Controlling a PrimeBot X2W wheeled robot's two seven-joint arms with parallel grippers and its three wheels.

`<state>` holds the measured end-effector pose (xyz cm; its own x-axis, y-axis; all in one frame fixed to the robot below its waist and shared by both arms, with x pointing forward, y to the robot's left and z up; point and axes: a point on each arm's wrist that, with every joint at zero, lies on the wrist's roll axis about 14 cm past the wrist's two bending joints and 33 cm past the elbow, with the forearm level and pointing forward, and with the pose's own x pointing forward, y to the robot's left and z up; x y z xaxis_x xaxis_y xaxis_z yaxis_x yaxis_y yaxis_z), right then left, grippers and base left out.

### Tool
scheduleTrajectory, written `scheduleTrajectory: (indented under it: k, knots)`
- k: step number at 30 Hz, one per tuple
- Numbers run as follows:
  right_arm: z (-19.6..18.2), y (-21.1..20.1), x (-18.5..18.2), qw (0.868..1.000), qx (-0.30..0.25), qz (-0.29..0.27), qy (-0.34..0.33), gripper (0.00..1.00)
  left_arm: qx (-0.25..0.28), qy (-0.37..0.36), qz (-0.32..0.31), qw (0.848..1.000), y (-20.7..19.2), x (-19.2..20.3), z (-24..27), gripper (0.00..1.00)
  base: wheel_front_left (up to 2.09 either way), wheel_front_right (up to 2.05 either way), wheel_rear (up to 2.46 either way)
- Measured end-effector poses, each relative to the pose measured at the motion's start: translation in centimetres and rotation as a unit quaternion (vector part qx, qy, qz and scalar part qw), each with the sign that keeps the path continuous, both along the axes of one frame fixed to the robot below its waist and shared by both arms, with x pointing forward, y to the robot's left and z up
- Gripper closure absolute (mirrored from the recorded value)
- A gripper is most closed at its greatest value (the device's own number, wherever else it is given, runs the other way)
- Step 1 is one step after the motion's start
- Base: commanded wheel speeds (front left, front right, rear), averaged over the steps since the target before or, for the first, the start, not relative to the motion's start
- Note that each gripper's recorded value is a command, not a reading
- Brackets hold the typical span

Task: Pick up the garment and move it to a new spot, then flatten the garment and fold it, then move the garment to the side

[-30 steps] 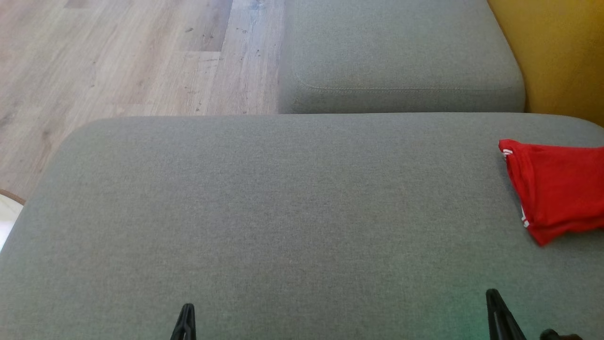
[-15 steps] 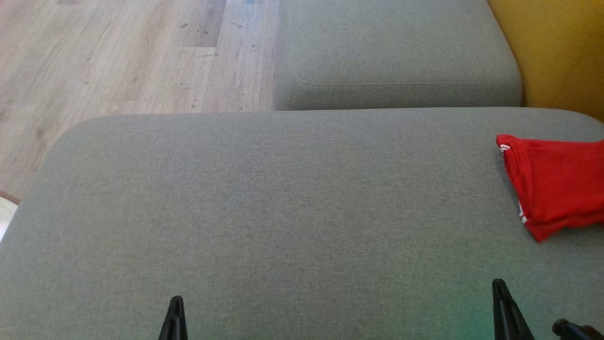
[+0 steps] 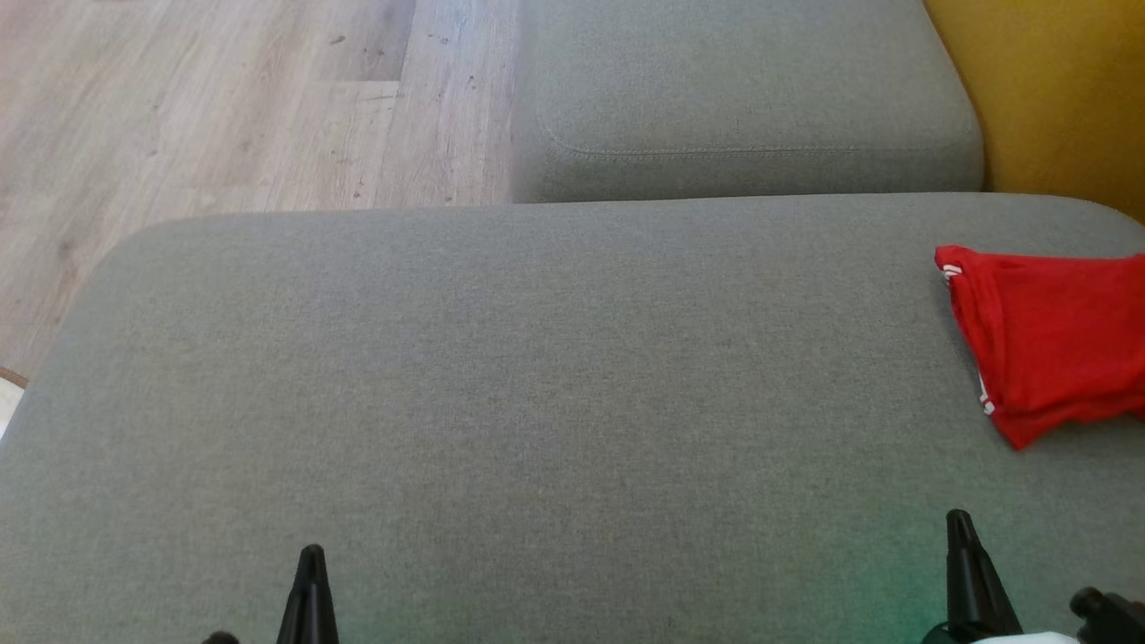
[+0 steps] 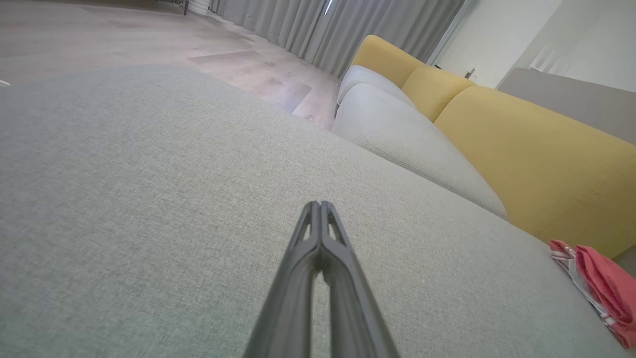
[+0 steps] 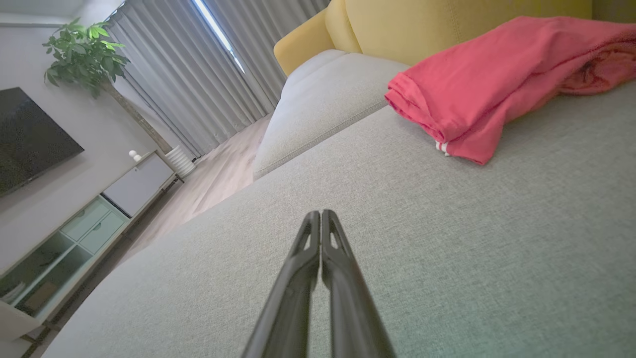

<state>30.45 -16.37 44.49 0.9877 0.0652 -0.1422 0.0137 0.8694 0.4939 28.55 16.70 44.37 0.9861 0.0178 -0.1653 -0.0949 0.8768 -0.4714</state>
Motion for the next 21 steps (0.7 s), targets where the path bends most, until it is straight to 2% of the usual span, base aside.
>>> scheduleTrajectory:
  k: [21]
  knots:
    - [0.5,-0.9,1.7,0.992,0.121,-0.038,0.008,1.0,-0.121,0.011,0.022,0.992,0.6,1.8,0.0,1.0,0.0,0.0,0.0]
